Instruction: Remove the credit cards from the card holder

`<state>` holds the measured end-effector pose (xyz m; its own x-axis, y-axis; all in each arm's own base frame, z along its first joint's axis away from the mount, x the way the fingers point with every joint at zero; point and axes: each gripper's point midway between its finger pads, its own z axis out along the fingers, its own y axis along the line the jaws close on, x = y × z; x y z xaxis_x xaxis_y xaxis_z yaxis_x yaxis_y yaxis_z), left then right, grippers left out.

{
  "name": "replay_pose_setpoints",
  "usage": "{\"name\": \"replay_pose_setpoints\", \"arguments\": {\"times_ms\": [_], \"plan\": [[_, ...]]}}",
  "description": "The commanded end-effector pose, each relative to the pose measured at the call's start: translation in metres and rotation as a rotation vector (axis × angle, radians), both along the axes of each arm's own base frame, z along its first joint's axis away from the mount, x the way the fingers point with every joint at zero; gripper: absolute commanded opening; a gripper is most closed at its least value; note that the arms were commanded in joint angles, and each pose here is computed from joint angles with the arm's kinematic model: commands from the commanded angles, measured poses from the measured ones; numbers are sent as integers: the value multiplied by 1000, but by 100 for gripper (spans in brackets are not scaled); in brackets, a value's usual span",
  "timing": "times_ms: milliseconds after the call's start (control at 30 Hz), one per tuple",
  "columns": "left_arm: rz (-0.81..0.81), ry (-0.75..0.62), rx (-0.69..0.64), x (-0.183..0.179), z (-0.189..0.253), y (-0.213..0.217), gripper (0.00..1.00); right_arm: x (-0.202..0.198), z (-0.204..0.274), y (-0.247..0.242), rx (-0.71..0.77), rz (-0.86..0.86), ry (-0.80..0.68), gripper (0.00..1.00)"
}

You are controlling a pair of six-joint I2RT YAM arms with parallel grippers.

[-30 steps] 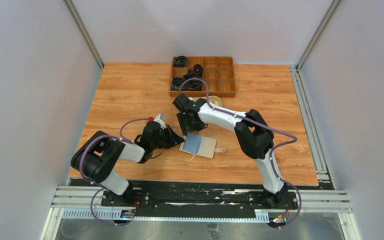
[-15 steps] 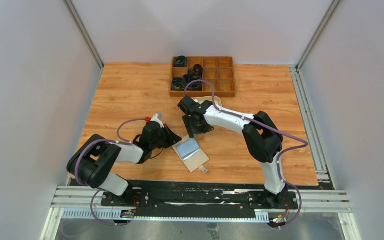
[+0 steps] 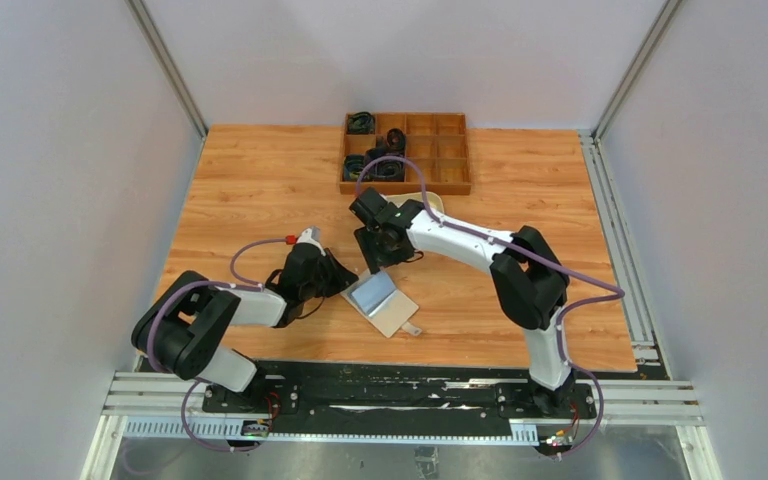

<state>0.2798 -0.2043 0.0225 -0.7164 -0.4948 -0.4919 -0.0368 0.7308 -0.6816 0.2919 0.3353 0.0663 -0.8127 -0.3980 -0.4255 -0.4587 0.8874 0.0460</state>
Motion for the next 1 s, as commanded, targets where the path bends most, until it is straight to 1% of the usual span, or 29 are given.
{"name": "replay_pose_setpoints", "arguments": {"times_ms": [0,200,233,400,433,567,700,867,967], "plan": [[65,-5,46,9,2,10,0,-25,0,11,7,99,33,60],[109,-6,75,17,5,16,0,-59,-8,-11,2,138,88,58],[117,-5,82,18,6,17,0,-69,-13,-18,-5,144,113,57],[187,6,120,22,6,30,0,-92,-16,-50,-37,127,134,57],[207,6,124,22,7,34,0,-94,-15,-54,-41,122,133,57],[311,5,127,21,10,51,0,-84,-4,-68,-77,75,54,58],[445,-5,87,17,17,69,0,-71,20,-49,21,71,-11,60],[619,-19,11,9,23,94,0,-60,49,-4,212,79,-28,61],[677,-10,-9,5,24,102,0,-52,63,18,299,65,-37,61]]}}
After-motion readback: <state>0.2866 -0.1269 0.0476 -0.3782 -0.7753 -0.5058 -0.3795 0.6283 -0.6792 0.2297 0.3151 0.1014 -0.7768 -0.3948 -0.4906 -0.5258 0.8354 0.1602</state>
